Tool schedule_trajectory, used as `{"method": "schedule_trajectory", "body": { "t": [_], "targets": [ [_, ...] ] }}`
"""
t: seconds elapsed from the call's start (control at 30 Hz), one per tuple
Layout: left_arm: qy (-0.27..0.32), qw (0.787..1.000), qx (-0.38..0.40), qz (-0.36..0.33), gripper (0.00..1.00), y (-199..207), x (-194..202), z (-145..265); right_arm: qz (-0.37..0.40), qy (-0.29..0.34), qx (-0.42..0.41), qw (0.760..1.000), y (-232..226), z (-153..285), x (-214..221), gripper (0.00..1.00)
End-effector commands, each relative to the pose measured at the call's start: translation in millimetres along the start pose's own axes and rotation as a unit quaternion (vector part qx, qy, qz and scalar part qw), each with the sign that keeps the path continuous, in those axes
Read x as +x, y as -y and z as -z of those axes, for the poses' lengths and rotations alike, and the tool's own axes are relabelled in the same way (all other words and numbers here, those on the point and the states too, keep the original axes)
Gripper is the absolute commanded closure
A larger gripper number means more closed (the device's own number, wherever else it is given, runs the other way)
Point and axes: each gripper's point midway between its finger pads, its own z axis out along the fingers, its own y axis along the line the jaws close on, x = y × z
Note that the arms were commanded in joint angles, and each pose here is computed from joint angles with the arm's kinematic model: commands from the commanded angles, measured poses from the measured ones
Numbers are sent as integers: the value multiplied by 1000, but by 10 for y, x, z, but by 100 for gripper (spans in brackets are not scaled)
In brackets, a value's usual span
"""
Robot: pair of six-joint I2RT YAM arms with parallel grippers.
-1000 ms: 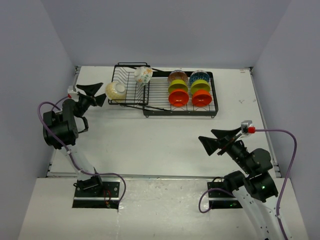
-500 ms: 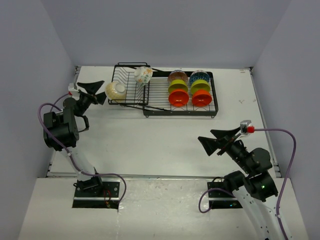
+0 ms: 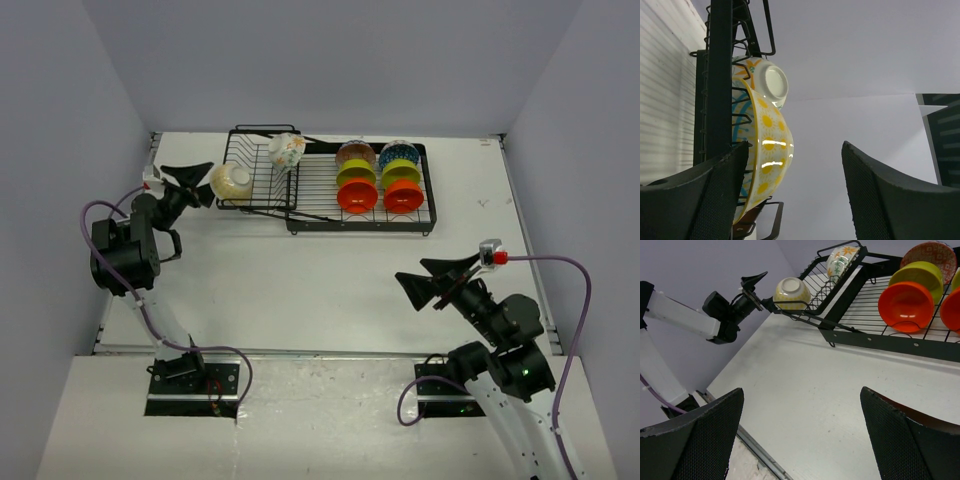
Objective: Unload the bowls from the dish rack
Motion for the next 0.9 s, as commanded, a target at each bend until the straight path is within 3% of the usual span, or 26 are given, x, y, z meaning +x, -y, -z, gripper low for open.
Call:
{"method": "schedule_trajectory", "body": {
  "t": [0.0, 0.3, 0.43, 0.6, 0.87],
  "targets": [
    [-30, 971, 171, -164, 25, 717, 254, 115, 7, 3, -10, 1000, -22, -45, -21, 1],
    [-36, 970, 175, -167, 40, 709, 276, 80, 5, -2, -11, 1000, -17, -75, -4, 1],
    [-36, 971, 172, -159, 41, 667, 258, 61, 4, -4, -8, 1000, -4, -82, 3, 1],
    [-36, 973, 169, -154, 55, 616, 242, 51, 5, -3, -9, 1000, -7, -85, -4, 1],
    [-42, 972, 170, -155, 68, 601, 258, 23, 4, -6, -10, 1000, -8, -99, 1, 1]
  ]
}}
